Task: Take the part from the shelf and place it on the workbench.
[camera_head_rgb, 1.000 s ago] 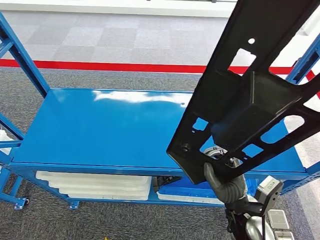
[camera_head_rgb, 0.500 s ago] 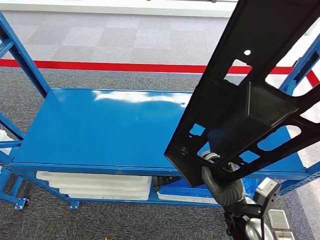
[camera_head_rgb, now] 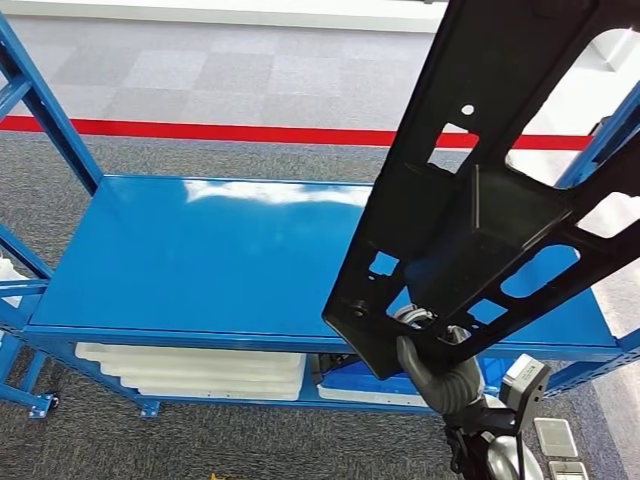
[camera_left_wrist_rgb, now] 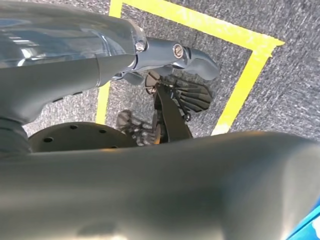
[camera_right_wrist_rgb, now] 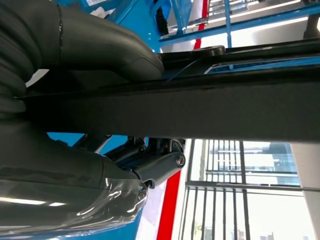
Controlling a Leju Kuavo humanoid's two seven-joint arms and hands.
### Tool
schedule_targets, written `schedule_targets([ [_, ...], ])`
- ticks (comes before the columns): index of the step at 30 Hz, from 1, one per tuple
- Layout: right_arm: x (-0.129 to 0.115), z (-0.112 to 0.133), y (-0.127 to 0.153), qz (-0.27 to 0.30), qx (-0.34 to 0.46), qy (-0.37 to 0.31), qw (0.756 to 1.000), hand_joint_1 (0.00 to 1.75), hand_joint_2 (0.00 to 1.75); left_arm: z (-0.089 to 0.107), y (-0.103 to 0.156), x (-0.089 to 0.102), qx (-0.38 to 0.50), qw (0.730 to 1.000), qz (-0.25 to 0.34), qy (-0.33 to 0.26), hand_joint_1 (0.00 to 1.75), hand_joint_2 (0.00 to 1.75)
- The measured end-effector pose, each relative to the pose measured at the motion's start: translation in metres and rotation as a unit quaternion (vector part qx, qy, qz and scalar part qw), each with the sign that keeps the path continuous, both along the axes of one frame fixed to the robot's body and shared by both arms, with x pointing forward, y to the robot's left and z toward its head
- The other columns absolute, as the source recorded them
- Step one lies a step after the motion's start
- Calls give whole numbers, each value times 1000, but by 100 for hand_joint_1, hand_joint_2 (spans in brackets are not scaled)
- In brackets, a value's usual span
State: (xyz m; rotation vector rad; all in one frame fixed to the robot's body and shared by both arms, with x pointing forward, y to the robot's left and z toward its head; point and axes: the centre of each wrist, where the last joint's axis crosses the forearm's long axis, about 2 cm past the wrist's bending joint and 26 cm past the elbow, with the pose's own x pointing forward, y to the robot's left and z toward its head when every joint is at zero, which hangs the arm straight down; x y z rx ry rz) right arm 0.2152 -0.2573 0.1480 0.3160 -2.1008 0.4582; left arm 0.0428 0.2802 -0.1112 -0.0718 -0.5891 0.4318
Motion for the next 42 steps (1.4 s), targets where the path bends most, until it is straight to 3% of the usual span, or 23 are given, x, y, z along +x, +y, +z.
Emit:
schedule_targets([
  [19,2,-1,6,14,8,18,1000,175,175,0,1,0,2,1000,1,2,0,175],
  [42,-1,12,17,36,38,-6,999,175,175,0,0,0,0,1000,-2,8,0,175],
])
